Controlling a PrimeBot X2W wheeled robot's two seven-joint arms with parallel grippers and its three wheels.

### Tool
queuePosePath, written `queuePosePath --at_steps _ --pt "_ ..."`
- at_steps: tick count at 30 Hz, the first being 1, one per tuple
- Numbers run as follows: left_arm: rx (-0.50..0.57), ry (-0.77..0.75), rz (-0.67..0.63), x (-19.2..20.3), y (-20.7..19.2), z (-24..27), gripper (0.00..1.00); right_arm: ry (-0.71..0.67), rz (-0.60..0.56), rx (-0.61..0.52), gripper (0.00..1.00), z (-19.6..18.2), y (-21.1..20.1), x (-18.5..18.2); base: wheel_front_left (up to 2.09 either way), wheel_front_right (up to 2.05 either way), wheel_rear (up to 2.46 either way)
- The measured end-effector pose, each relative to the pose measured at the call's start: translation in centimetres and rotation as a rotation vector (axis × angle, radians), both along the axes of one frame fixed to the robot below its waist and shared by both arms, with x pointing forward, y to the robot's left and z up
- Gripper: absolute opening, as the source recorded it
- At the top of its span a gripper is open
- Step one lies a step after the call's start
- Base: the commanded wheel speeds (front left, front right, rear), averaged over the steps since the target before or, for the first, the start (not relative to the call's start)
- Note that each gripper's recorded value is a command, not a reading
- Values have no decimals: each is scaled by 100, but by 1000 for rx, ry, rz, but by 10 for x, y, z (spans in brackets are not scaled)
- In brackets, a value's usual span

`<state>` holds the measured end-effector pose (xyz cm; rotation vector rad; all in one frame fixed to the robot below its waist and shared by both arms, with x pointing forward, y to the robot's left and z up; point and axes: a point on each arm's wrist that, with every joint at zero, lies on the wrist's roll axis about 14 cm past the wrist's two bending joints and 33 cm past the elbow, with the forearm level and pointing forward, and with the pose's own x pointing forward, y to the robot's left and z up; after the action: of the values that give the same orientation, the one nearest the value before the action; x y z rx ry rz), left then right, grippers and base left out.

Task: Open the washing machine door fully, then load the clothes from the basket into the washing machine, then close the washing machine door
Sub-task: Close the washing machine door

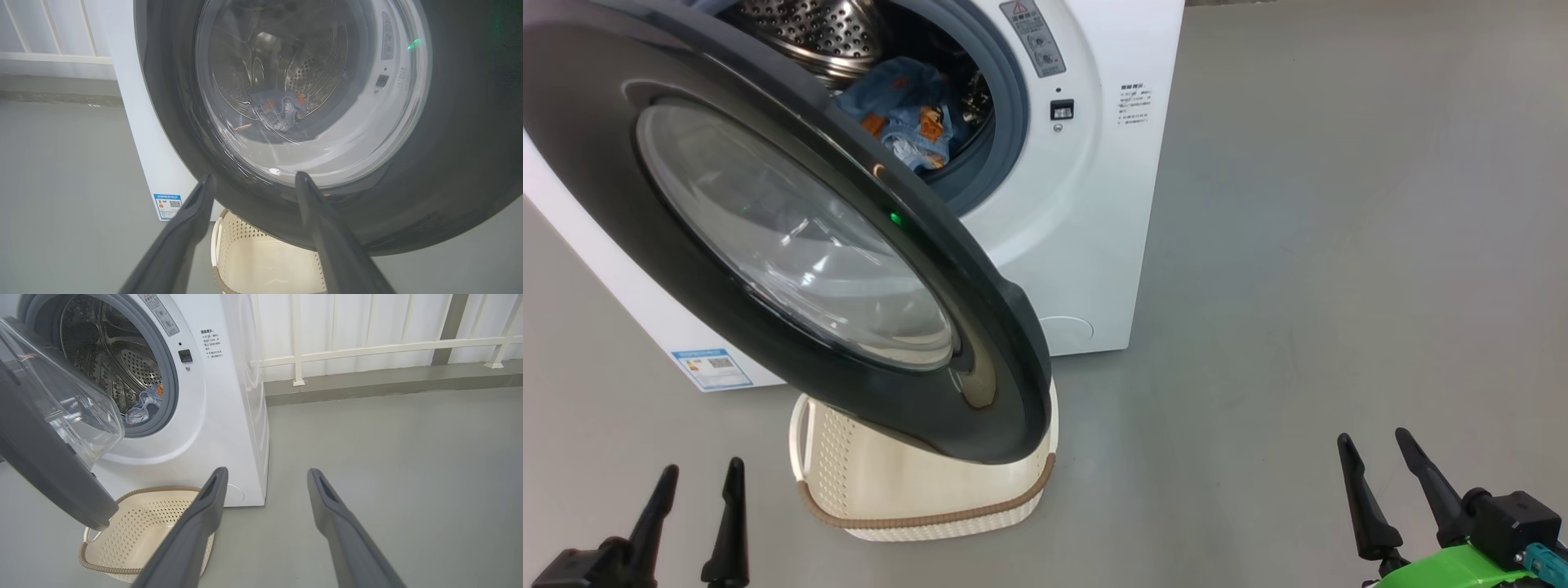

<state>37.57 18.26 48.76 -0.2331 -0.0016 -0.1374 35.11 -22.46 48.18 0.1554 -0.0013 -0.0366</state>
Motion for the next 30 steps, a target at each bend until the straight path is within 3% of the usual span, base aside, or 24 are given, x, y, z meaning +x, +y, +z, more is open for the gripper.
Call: queuePosePath --at_steps 27,28,30 --pt "24 -3 37 -9 3 -2 100 1 5 3 100 -1 2 2 0 0 0" --pt "24 -3 37 -9 3 -2 100 1 5 3 92 -1 2 2 0 0 0" --pt "23 -6 38 -10 3 -2 100 -2 14 4 49 0 5 3 0 0 0"
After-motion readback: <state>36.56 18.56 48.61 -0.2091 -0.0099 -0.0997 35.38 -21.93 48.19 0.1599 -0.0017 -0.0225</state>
